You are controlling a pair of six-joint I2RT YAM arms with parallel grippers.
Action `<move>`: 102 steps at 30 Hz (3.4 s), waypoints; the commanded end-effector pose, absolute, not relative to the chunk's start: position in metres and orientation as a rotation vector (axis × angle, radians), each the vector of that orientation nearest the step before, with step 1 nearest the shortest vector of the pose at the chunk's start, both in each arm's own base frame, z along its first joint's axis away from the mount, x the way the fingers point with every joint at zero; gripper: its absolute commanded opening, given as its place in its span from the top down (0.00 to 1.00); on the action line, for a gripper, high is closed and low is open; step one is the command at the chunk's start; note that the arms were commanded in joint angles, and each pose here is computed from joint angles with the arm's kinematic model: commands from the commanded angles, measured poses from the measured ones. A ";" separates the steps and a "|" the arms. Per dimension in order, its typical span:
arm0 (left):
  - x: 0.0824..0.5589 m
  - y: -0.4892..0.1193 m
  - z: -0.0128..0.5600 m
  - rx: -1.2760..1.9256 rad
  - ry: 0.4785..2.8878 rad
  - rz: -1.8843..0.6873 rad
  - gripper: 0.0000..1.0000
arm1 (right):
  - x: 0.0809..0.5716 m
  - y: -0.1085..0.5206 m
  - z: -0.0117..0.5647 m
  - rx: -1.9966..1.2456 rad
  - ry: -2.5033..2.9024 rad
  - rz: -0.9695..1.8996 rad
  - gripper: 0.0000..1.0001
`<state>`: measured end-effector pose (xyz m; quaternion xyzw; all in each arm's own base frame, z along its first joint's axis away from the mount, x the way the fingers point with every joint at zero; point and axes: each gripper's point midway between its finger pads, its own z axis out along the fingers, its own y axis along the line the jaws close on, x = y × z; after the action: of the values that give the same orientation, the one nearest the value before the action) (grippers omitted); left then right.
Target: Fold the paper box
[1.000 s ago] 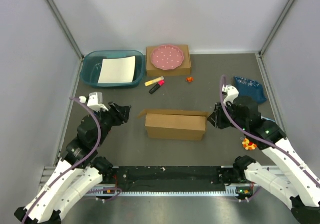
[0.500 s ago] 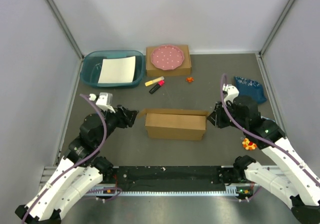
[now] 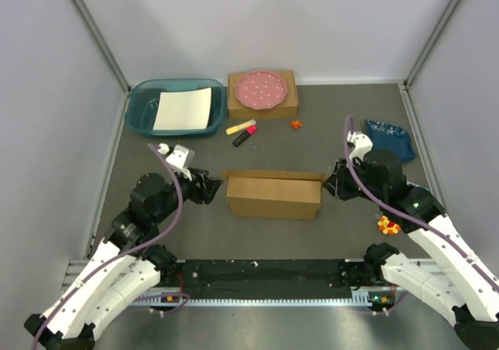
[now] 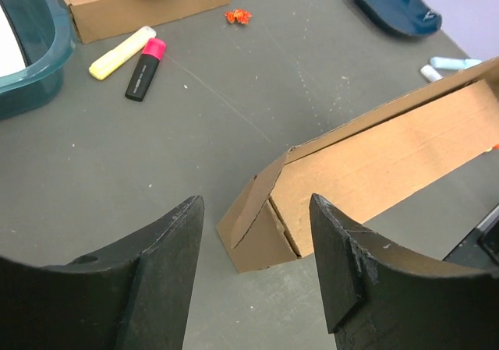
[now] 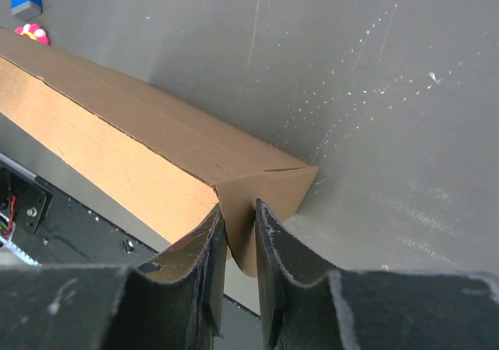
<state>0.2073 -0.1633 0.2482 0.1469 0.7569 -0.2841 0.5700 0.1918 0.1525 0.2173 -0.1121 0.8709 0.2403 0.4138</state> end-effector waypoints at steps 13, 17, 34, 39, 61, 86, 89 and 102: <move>0.224 -0.178 0.241 0.447 1.766 -0.637 0.65 | 0.197 0.160 0.228 -0.295 2.157 0.628 0.79; 0.221 -0.183 0.242 0.455 1.756 -0.674 0.78 | 0.198 0.160 0.229 -0.290 2.155 0.628 0.79; 0.223 -0.178 0.239 0.432 1.773 -0.647 0.86 | 0.193 0.147 0.236 -0.262 2.149 0.576 0.69; 0.224 -0.176 0.239 0.426 1.777 -0.636 0.86 | 0.190 0.140 0.235 -0.258 2.154 0.544 0.69; 0.221 -0.179 0.239 0.434 1.776 -0.657 0.87 | 0.192 0.149 0.244 -0.134 2.188 0.624 1.00; 0.215 -0.189 0.235 0.458 1.780 -0.732 0.91 | 0.195 0.177 0.220 0.196 2.230 0.881 1.00; 0.215 -0.190 0.235 0.460 1.779 -0.738 0.92 | 0.196 0.177 0.223 0.210 2.203 0.893 1.00; 0.216 -0.194 0.233 0.465 1.783 -0.752 0.94 | 0.195 0.194 0.221 0.240 2.183 0.935 1.00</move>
<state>0.2235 -0.1779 0.2280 0.1778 0.7670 -0.2756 0.5514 0.1997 0.1713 0.2143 0.0986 0.8608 0.3204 0.3829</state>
